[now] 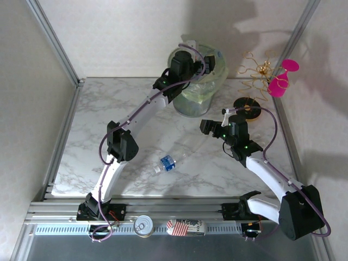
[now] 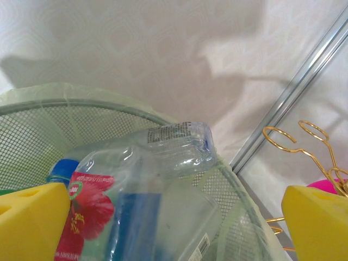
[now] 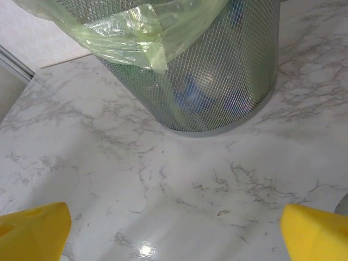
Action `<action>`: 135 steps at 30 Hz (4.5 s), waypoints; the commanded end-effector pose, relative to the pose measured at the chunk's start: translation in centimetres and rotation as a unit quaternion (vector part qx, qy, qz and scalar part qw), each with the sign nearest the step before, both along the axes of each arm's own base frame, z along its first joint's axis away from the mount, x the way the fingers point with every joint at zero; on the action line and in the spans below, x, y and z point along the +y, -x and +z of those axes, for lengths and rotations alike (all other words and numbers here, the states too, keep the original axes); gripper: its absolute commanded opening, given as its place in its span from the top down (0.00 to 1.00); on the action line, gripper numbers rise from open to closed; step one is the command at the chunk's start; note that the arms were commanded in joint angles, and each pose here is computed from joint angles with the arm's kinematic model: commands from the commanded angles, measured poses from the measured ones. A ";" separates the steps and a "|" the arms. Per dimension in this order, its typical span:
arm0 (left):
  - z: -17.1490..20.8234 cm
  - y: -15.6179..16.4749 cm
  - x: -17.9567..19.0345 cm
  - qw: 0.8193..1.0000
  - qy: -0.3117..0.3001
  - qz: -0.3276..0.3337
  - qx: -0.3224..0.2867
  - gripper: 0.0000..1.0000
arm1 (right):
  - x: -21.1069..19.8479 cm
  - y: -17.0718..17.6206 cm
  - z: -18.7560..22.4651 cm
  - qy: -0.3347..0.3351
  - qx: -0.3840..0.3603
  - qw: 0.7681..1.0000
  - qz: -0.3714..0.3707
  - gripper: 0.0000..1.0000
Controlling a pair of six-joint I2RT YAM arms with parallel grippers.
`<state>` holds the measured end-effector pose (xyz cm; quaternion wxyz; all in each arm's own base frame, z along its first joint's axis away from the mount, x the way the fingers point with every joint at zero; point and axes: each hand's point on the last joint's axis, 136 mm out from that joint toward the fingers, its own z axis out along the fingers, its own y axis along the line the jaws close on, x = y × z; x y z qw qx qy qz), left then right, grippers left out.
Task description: Put the plastic bottles in the bin
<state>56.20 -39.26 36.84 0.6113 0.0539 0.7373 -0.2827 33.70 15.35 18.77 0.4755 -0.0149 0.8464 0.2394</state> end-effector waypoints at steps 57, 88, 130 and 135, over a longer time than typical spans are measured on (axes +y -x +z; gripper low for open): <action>-12.0 23.7 31.5 0.938 0.105 0.329 0.020 0.00 | 18.3 5.9 -13.9 0.074 0.269 0.955 0.104 0.01; -10.4 25.2 34.3 0.923 0.126 0.364 0.002 0.00 | 29.6 -4.8 -7.6 0.232 -0.025 0.878 0.417 0.01; -10.5 24.6 33.6 0.927 0.156 0.342 0.009 0.00 | 18.7 1.1 -10.4 0.248 0.101 0.906 0.327 0.01; -10.2 24.7 33.7 0.926 0.155 0.343 0.007 0.00 | 18.2 1.1 -8.6 0.258 0.087 0.911 0.308 0.01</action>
